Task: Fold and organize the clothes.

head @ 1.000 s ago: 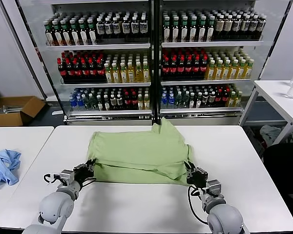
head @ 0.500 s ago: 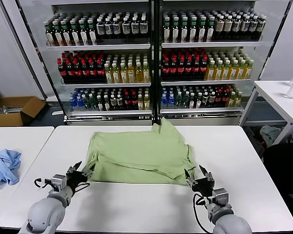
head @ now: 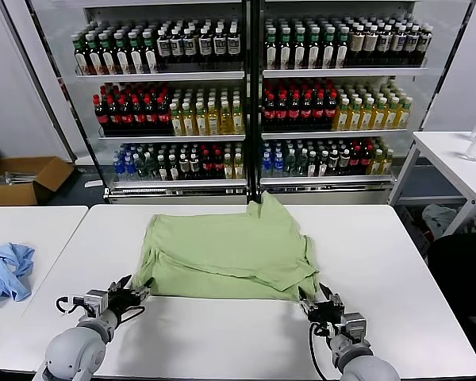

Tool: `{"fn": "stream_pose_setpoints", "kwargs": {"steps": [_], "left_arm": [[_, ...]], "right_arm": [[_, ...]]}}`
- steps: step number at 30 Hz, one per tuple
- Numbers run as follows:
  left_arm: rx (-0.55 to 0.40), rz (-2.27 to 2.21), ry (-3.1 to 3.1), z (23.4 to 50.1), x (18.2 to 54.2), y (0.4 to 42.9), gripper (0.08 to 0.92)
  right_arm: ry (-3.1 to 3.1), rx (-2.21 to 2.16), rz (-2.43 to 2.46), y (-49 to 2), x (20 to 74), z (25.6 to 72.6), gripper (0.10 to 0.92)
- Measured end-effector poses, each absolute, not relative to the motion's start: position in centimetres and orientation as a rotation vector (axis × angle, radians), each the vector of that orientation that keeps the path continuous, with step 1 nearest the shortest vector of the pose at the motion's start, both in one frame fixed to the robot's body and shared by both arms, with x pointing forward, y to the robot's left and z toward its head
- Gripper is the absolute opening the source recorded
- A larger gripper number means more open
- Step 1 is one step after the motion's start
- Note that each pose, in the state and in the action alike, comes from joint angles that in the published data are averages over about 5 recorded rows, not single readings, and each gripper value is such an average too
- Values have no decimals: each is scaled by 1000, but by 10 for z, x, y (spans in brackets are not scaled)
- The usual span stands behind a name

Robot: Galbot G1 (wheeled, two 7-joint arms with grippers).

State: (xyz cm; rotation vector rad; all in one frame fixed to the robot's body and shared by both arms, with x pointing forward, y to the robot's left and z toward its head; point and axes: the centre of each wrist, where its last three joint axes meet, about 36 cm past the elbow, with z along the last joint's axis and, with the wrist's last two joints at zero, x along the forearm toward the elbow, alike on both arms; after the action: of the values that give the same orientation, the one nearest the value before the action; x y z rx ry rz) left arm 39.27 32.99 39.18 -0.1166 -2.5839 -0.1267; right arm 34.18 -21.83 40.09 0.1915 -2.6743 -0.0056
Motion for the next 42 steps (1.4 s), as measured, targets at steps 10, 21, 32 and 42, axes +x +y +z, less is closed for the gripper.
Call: {"fn": "stream_pose_setpoints", "kwargs": {"steps": [10,21,32,42], "left_arm": [[-117,-107,-2580,386,394,330,218],[-155,-126,-2580,396,369,327,94],[-207,-228,-2554,428,305,326,94],[-214,-305,-2519,449,272,322,229]], "right_arm": [[-2644,190,-45,-221,342,395,138],[-2624,241,-78,-234,307,413,105],[-2605,226,-30,-244,243,437,105],[-2636,217,36,-243,219,466,222]]}}
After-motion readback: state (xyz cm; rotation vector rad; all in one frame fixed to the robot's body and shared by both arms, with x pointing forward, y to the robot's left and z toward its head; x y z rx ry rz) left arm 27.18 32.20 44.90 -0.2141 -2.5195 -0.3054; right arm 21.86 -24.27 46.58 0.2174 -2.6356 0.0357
